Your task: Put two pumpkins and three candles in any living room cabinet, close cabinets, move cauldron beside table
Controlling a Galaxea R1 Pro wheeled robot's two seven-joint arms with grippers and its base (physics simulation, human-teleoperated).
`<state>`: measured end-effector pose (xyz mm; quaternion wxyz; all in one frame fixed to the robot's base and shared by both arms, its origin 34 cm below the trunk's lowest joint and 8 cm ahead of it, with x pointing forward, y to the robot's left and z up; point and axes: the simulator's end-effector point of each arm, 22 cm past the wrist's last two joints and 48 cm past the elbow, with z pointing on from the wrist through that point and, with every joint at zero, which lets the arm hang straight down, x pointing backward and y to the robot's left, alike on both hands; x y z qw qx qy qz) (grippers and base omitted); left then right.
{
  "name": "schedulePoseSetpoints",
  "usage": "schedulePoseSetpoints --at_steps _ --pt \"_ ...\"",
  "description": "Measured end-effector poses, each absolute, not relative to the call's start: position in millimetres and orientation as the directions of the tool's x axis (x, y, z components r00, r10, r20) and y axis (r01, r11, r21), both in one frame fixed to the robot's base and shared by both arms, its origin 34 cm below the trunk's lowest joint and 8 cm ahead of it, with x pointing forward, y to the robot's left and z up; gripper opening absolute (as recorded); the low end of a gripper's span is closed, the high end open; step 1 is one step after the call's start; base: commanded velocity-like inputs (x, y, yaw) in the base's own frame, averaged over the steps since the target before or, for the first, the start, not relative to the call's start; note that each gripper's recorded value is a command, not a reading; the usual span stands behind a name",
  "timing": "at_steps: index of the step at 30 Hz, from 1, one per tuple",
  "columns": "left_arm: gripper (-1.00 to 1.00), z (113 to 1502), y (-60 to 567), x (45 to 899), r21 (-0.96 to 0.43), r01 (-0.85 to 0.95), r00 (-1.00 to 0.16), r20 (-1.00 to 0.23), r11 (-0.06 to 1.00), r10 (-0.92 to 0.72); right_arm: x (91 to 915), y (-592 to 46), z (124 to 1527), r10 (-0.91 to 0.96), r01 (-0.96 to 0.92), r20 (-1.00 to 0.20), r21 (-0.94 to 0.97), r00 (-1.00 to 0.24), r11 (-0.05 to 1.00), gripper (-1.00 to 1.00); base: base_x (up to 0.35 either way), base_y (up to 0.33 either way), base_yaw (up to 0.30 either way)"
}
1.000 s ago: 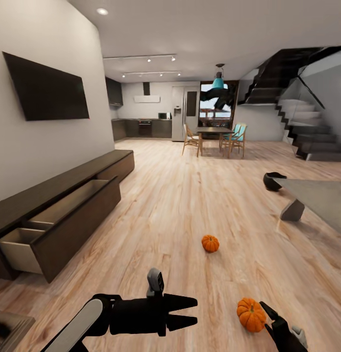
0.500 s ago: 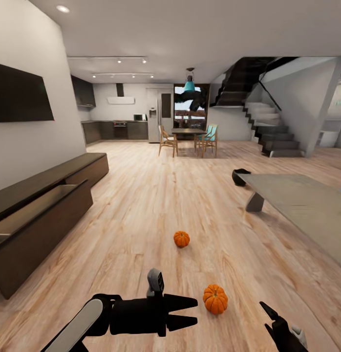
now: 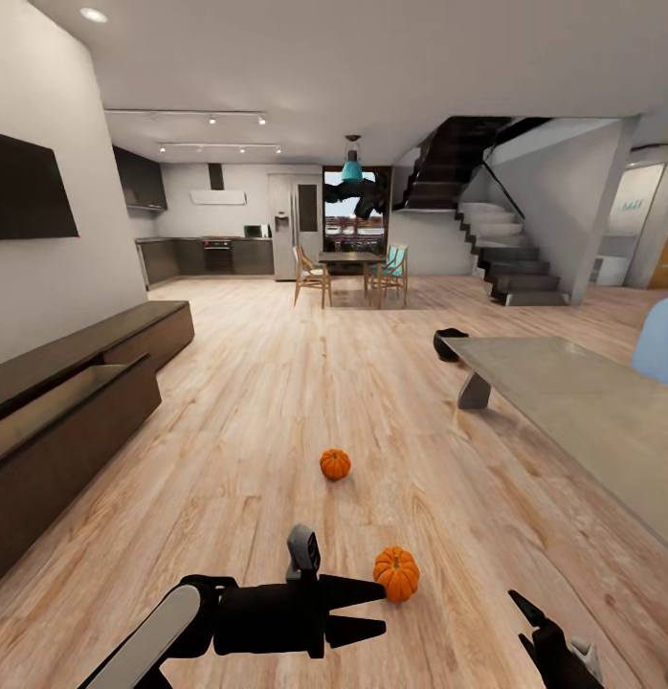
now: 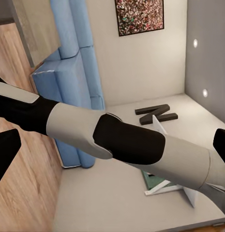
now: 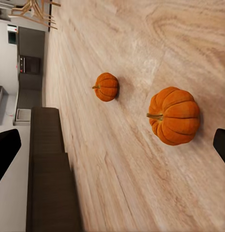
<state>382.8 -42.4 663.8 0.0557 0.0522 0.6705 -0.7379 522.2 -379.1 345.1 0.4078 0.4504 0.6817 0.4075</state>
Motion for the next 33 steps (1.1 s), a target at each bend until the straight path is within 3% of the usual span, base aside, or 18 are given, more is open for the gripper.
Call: schedulePoseSetpoints --at_steps 33 --pt "1.00 666 -34 395 -0.983 0.161 -0.986 -0.158 -0.088 -0.046 523 -382 346 0.943 0.276 -0.215 0.918 -0.256 0.285 1.00 0.010 0.000 0.000"
